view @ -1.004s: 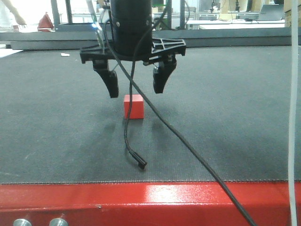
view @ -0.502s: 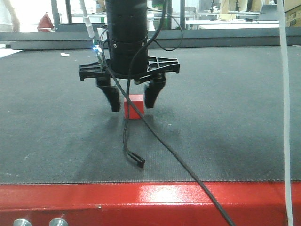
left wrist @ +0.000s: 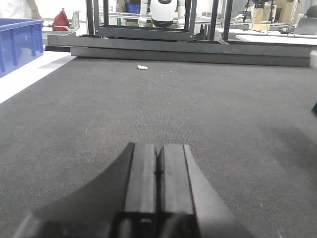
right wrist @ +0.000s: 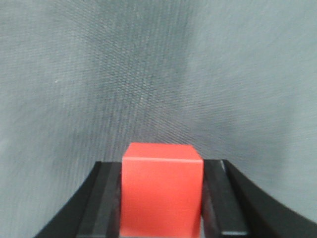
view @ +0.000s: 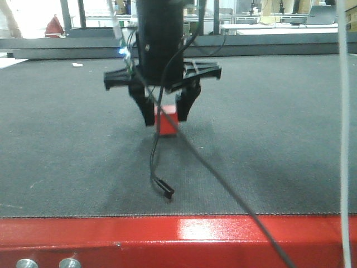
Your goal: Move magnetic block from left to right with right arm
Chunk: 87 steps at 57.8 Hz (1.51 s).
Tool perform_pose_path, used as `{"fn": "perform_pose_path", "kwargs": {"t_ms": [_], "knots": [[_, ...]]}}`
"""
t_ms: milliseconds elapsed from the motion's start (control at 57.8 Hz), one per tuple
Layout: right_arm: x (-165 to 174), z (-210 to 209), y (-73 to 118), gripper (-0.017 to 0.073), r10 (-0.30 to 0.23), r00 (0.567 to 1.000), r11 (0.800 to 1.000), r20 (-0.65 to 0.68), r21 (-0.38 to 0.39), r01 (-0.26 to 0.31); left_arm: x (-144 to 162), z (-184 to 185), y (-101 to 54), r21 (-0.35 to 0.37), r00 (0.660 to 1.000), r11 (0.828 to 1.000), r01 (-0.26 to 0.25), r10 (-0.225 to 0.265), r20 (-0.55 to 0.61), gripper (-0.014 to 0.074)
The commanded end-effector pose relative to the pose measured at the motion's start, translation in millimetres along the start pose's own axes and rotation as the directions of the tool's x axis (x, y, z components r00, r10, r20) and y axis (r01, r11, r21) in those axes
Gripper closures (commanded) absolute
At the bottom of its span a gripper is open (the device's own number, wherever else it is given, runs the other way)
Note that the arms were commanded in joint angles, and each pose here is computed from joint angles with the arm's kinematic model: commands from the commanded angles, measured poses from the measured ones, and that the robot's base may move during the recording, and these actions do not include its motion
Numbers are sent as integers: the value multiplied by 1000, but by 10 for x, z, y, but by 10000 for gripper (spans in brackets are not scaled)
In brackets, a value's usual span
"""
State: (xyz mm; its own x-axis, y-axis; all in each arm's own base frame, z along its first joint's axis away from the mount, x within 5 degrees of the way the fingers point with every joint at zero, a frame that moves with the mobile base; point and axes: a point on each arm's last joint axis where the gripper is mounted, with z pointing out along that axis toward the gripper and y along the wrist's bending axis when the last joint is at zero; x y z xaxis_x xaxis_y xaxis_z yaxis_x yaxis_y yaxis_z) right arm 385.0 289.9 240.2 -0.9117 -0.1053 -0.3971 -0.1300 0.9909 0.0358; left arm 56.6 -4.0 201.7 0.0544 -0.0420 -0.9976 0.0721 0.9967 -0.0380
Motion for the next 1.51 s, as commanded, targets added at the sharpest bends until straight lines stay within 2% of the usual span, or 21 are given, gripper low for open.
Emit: {"fn": "perform_pose_path", "kwargs": {"t_ms": [0,121,208,346,485,692,831,969,1108,1195,1350,1420,1472,1489], "knots": [[-190,-694,-162,365,-52,987,996,151,-67,63,-61,-12,5,-3,996,1000,12,-11,94,720],[-169,-926,-331,365,-121,976,987,183,-84,138,-61,-12,5,-3,996,1000,12,-11,94,720],[-101,-1028,-510,365,-142,969,983,203,-90,163,-61,-12,5,-3,996,1000,12,-11,94,720],[80,-1250,-878,365,-141,946,981,292,-88,173,-61,-12,5,-3,996,1000,12,-11,94,720],[414,-1413,-1281,365,-129,918,983,376,-70,167,-61,-12,5,-3,996,1000,12,-11,94,720],[988,-1754,-1656,365,-145,844,980,516,-41,193,-61,-12,5,-3,996,1000,12,-11,94,720],[1439,-1995,-1798,365,-161,765,973,623,-28,227,-61,-12,5,-3,996,1000,12,-11,94,720],[1948,-2123,-1940,365,-139,683,972,718,-33,232,-61,-12,5,-3,996,1000,12,-11,94,720],[2496,-2276,-2106,365,-114,551,972,827,-22,235,-61,-12,5,-3,996,1000,12,-11,94,720],[2836,-2389,-2217,365,-100,445,973,890,-5,229,-61,-12,5,-3,996,1000,12,-11,94,720],[3273,-2496,-2359,365,-74,287,977,955,12,211,-61,-12,5,-3,996,1000,12,-11,94,720],[3397,-2514,-2404,365,-73,250,979,965,22,200,-61,-12,5,-3,996,1000,12,-11,94,720],[3454,-2502,-2426,365,-74,260,981,963,23,193,-61,-12,5,-3,996,1000,12,-11,94,720],[3455,-2485,-2429,365,-78,278,981,957,24,192,-61,-12,5,-3,996,1000,12,-11,94,720]]}}
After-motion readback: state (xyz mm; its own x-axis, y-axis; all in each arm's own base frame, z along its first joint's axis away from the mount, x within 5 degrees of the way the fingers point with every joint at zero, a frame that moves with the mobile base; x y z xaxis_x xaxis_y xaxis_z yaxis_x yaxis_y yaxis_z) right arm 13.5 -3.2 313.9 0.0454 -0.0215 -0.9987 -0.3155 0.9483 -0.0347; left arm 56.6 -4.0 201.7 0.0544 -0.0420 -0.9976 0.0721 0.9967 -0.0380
